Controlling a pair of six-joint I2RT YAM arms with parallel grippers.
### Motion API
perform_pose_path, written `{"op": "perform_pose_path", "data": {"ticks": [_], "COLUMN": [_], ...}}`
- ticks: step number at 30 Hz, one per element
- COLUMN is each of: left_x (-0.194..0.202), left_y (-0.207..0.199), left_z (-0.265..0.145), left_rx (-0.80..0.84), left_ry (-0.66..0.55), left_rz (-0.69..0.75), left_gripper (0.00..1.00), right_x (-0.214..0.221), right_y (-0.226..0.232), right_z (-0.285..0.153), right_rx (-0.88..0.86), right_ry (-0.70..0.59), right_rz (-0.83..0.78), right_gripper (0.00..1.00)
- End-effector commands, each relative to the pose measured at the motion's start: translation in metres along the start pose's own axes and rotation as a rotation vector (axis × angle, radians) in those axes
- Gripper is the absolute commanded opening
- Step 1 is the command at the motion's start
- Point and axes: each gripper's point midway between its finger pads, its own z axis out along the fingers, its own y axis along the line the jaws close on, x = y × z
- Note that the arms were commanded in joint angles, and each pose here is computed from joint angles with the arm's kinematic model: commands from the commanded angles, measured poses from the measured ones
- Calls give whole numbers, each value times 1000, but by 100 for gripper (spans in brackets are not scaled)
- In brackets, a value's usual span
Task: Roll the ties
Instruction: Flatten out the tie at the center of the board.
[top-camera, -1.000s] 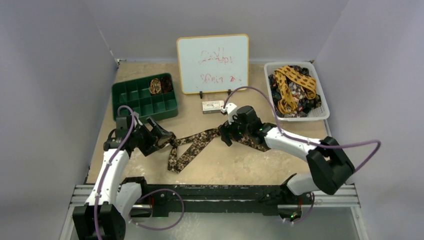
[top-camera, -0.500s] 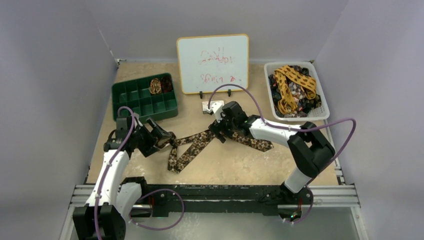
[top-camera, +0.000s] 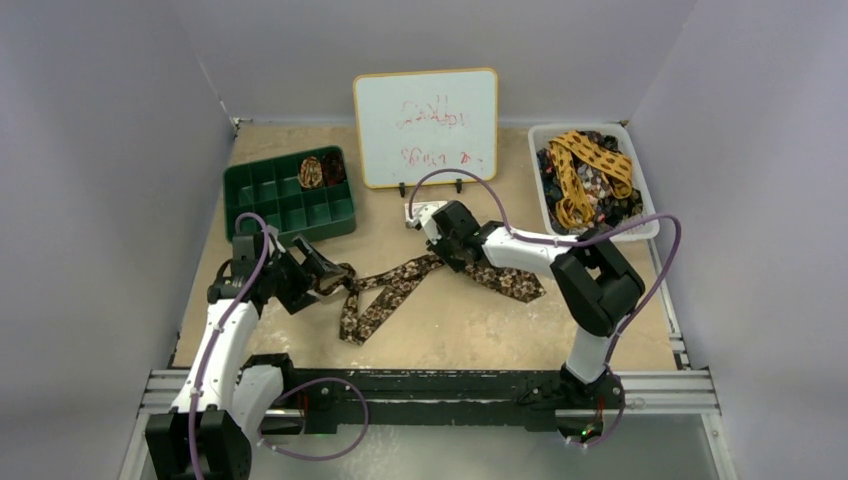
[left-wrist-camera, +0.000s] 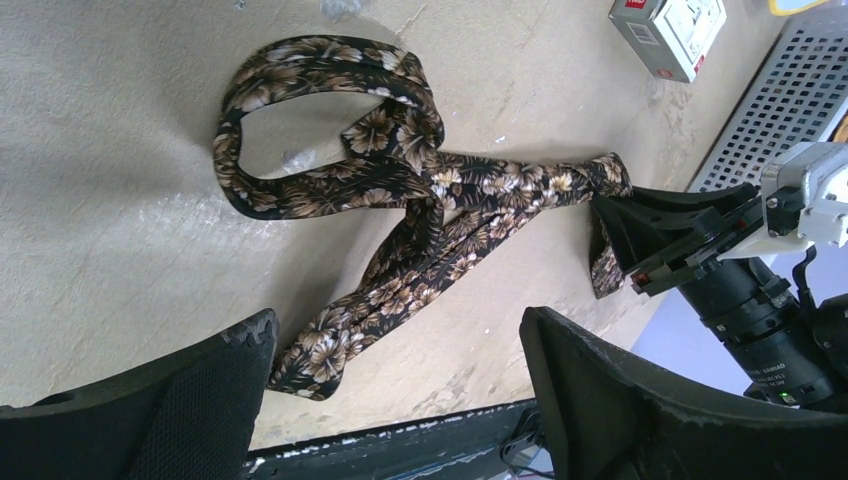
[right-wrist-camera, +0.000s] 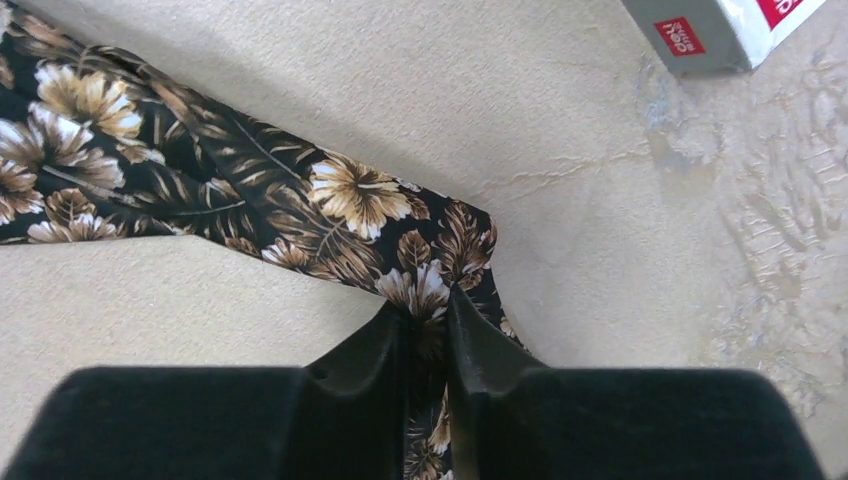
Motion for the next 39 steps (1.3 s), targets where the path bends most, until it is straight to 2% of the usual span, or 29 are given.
{"op": "perform_pose_path", "data": {"ticks": [1, 3, 5, 9, 11, 13, 15, 17, 19, 23, 26, 29, 31, 35, 39], "left_x": [-5, -8, -12, -23, -30, -34, -36, -35, -33, -28, -24, -23, -22, -18, -18], "left_y": [-4, -4, -5, -11, -16, -18, -19, -19, -20, -20, -21, -21, -20, -19, -20], "left_z": [-3, -4, -6, -13, -18, -22, -23, -23, -22, -20, -19, -18, -17, -12, -7], "left_rx": [9, 4, -7, -21, -26, -31, -37, -36, -27, -9, 3, 9, 13, 25, 41], "left_ry": [-28, -37, -50, -88, -111, -124, -129, -125, -113, -86, -72, -66, -64, -41, -34], "left_rz": [39, 44, 55, 82, 98, 109, 117, 121, 125, 136, 137, 137, 136, 134, 127], "left_gripper": [90, 90, 90, 90, 90, 90, 90, 90, 90, 90, 90, 90, 90, 90, 90], "right_x": [0, -6, -12, -14, -11, -2, 11, 22, 18, -4, -20, -16, -13, -11, 4], "right_y": [12, 29, 58, 130, 150, 155, 150, 127, 104, 44, 2, -23, -32, -12, 6], "right_z": [-18, -36, -63, -135, -162, -168, -150, -115, -95, -70, -67, -69, -70, -93, -88], "right_rx": [-65, -160, -326, -797, -977, -1038, -1005, -892, -831, -609, -416, -271, -197, -197, -152], "right_ry": [13, 7, 4, 43, 93, 181, 286, 387, 399, 369, 345, 345, 308, 169, 82], "right_rz": [40, 98, 157, 282, 309, 328, 348, 404, 442, 450, 394, 371, 376, 429, 422], "right_gripper": [14, 12, 11, 13, 14, 15, 19, 19, 18, 40, 50, 59, 62, 83, 86]}}
